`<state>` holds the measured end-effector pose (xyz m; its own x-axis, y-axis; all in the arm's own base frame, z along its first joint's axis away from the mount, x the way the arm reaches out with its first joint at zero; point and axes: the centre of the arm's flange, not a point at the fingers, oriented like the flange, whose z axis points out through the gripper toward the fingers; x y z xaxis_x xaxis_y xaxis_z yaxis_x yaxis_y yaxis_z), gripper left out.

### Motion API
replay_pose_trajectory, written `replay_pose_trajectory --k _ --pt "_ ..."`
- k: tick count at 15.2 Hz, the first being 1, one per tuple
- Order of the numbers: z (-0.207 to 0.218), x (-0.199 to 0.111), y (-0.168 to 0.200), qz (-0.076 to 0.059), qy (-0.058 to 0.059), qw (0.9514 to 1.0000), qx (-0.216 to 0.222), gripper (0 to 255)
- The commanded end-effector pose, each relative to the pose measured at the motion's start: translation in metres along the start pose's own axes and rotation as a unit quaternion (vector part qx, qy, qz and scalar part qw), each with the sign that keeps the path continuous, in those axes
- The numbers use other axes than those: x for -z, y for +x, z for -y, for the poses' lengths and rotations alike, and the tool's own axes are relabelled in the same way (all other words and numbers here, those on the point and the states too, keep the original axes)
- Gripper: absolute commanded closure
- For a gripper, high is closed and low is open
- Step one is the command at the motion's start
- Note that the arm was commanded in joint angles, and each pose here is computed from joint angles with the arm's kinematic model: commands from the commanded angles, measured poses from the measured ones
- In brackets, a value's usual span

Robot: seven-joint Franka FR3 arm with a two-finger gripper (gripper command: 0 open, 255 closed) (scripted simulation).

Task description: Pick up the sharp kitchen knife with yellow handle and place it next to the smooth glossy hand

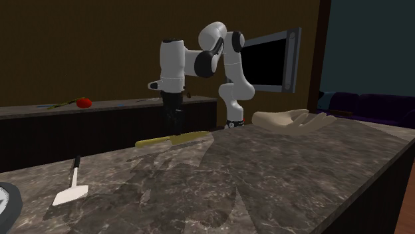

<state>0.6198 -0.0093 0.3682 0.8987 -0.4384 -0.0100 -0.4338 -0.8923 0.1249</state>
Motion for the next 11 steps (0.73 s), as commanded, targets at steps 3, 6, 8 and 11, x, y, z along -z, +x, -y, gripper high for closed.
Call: replay_pose_trajectory --k 3,6,8,11 --pt "0.0 -0.024 0.0 0.0 0.0 1.0 0.0 0" --pt "0.0 -0.024 0.0 0.0 0.0 1.0 0.0 0" --pt "0.0 -0.024 0.0 0.0 0.0 1.0 0.0 0" --pt "0.0 -0.024 0.0 0.0 0.0 1.0 0.0 0"
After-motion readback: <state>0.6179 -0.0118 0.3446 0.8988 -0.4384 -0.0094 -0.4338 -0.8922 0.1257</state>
